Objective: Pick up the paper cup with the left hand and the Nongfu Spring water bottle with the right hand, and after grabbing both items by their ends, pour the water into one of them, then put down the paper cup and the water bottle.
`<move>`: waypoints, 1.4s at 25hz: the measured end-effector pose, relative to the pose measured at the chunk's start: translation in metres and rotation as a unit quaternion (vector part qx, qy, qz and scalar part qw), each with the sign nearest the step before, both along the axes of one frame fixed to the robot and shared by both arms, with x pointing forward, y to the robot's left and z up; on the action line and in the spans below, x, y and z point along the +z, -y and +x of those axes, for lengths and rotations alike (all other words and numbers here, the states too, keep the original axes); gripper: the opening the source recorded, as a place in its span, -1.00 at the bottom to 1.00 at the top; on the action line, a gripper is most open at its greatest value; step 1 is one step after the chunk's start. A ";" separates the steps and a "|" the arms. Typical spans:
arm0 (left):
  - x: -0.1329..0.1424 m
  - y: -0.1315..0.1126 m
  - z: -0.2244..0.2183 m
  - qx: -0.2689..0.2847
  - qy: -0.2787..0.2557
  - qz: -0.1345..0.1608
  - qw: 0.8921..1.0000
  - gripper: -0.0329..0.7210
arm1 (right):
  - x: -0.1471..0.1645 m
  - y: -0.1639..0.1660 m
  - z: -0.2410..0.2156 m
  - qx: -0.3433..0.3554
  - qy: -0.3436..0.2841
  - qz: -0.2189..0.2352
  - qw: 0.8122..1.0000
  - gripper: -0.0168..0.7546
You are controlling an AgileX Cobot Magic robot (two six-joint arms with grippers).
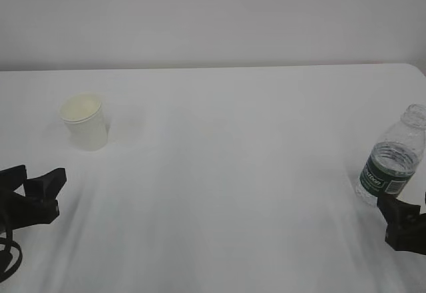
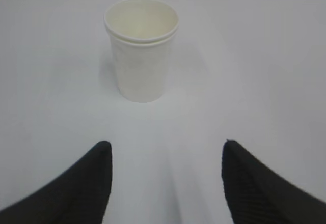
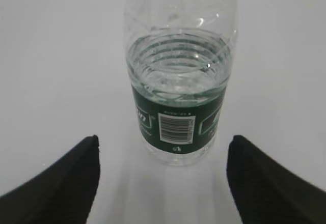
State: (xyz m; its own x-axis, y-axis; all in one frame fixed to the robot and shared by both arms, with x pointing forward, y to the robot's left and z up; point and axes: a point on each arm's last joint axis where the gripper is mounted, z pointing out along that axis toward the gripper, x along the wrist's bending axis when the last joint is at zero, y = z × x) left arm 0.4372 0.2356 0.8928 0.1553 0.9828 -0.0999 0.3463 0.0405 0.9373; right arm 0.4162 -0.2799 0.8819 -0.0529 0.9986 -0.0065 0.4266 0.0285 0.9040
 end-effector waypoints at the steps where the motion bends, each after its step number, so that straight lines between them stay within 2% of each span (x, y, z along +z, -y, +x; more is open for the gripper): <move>1: 0.000 0.000 0.000 -0.001 0.000 0.000 1.000 0.37 | -0.001 0.000 0.000 0.000 -0.004 -0.001 1.000 0.57; 14: 0.000 0.001 0.000 -0.005 0.000 0.001 1.000 0.37 | -0.018 -0.002 0.016 0.000 -0.031 -0.005 1.000 0.57; 30: 0.000 0.001 0.000 -0.006 0.000 0.001 1.000 0.37 | -0.011 -0.006 0.042 -0.004 0.011 0.002 1.000 0.57; 35: 0.000 0.001 0.000 -0.006 0.000 0.001 1.000 0.37 | -0.020 -0.006 0.042 -0.006 -0.006 -0.001 1.000 0.57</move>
